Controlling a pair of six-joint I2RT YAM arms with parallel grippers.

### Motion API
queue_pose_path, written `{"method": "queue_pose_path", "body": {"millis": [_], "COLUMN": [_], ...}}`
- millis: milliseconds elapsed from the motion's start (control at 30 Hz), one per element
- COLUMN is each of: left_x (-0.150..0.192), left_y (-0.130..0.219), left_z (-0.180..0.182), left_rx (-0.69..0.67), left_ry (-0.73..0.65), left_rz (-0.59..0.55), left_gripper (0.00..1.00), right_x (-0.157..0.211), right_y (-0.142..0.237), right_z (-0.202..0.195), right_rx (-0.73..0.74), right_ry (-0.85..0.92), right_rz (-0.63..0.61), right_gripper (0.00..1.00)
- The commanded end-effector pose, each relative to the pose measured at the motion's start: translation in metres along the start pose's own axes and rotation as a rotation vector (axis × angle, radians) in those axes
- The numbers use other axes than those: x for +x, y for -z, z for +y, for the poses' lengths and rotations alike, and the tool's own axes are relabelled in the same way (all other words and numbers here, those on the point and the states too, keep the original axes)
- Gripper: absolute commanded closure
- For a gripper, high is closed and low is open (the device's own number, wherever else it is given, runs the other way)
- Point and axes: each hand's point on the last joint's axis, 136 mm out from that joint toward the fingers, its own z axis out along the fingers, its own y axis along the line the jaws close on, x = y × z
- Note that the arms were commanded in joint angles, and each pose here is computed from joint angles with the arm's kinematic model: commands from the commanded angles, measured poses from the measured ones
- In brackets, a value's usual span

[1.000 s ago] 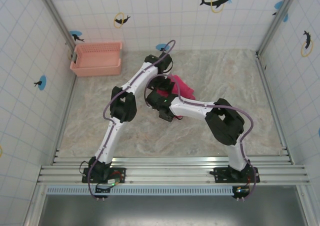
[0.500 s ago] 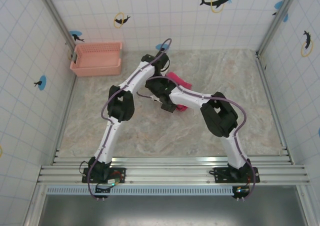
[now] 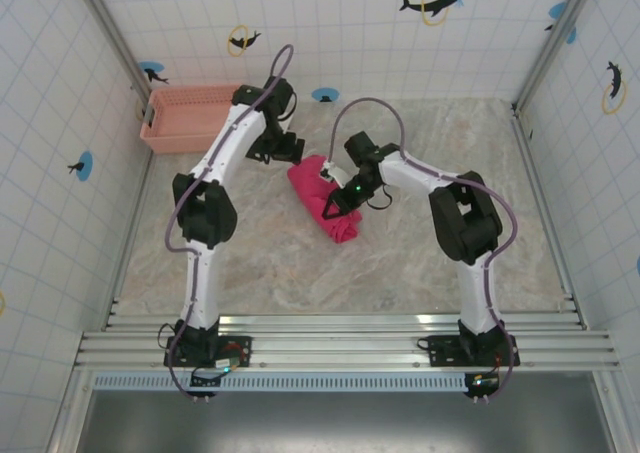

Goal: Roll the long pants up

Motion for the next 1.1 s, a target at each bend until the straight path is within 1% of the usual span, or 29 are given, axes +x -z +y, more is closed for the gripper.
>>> {"method": "queue_pose_path", "body": {"millis": [0, 133, 267, 300, 433, 500, 533, 633, 767, 933, 1067], "left_x": [0.027, 0.048, 0.064, 0.067, 0.065, 0.060, 0.057, 0.042, 0.013, -0.017, -0.045], "left_y": [0.012, 0.002, -0.010, -0.015, -0.033, -0.040, -0.043, -0.046, -0.048, -0.068, -0.071], "left_z": [0.005, 0.005, -0.003, -0.006, -0.032, -0.046, -0.051, -0.068, -0.089, -0.115, -0.134], "left_rx": [-0.035, -0.001, 0.054, 0.072, 0.219, 0.294, 0.322, 0.430, 0.567, 0.714, 0.811], "left_ry": [-0.030, -0.002, 0.036, 0.058, 0.128, 0.159, 0.183, 0.240, 0.295, 0.347, 0.346], "left_rz": [0.046, 0.084, 0.115, 0.123, 0.132, 0.126, 0.122, 0.071, -0.015, -0.036, -0.086], "left_gripper": [0.03, 0.03, 0.02, 0.03, 0.02, 0.02, 0.02, 0.03, 0.03, 0.03, 0.03], "right_x": [-0.011, -0.023, -0.031, -0.027, 0.009, 0.021, 0.023, 0.031, 0.036, 0.038, 0.043], "right_y": [0.009, 0.017, 0.032, 0.034, 0.025, 0.022, 0.023, 0.022, 0.018, 0.014, 0.006], "right_z": [0.020, -0.009, -0.041, -0.051, -0.087, -0.105, -0.114, -0.132, -0.137, -0.139, -0.136], "right_rx": [-0.264, -0.293, -0.283, -0.268, -0.236, -0.237, -0.242, -0.270, -0.288, -0.291, -0.296], "right_ry": [-0.257, -0.397, -0.495, -0.538, -0.692, -0.770, -0.794, -0.898, -0.930, -0.939, -0.941], "right_rz": [-0.080, -0.151, -0.288, -0.310, -0.289, -0.320, -0.356, -0.409, -0.392, -0.369, -0.344], "right_gripper": [0.88, 0.88, 0.89, 0.89, 0.89, 0.89, 0.89, 0.90, 0.90, 0.90, 0.90]}}
